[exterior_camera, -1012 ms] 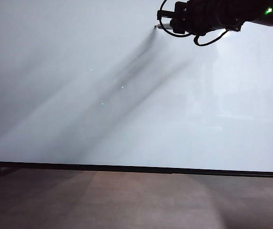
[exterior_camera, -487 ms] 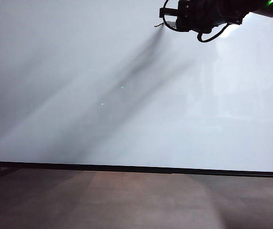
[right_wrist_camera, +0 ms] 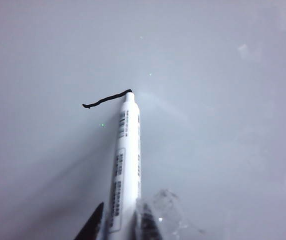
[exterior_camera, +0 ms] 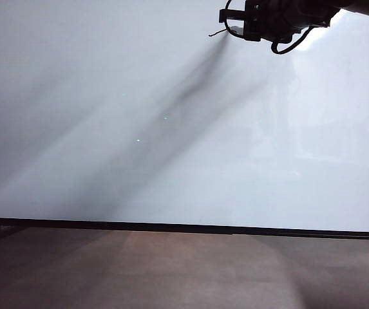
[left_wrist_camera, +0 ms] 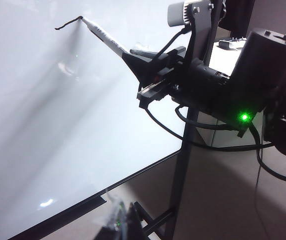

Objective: Reach to the right to find the marker pen, pick it up, and write the number 7 on the whiteboard.

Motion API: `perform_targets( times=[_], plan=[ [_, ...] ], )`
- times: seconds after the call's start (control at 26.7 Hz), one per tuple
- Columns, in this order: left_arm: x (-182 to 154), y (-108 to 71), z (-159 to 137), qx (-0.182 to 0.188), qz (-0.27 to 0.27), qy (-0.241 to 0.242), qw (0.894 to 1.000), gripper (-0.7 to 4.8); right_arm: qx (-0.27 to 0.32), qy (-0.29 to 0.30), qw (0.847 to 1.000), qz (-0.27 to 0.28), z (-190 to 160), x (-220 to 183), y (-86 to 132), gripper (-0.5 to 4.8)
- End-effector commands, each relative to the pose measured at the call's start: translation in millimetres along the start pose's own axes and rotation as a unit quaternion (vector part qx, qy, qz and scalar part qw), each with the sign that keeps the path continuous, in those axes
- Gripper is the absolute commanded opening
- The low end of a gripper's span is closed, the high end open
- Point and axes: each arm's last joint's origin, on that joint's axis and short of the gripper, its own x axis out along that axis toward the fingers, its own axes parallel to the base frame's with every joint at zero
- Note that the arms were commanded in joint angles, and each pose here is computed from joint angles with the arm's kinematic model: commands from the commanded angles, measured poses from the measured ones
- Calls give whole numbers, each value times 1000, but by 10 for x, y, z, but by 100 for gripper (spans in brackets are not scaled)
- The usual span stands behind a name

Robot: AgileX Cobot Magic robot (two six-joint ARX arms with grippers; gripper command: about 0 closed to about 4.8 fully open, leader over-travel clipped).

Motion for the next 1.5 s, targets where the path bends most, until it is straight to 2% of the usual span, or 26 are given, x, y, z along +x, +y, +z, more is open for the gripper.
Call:
perform_targets(
  times=[0.04, 0.56, 1.5],
  plan=[
    [-11, -3, 44, 5, -1, -12, 1000, -5, -1, 6, 999, -33, 10, 6, -52, -6],
    [-11, -3, 45, 10, -1, -12, 1000, -5, -3, 38, 999, -19, -51, 1, -27, -5],
    [-11, -3, 45, 10, -1, -12, 1000, -5, -2, 168, 986, -10, -303, -53, -16, -6]
  ],
)
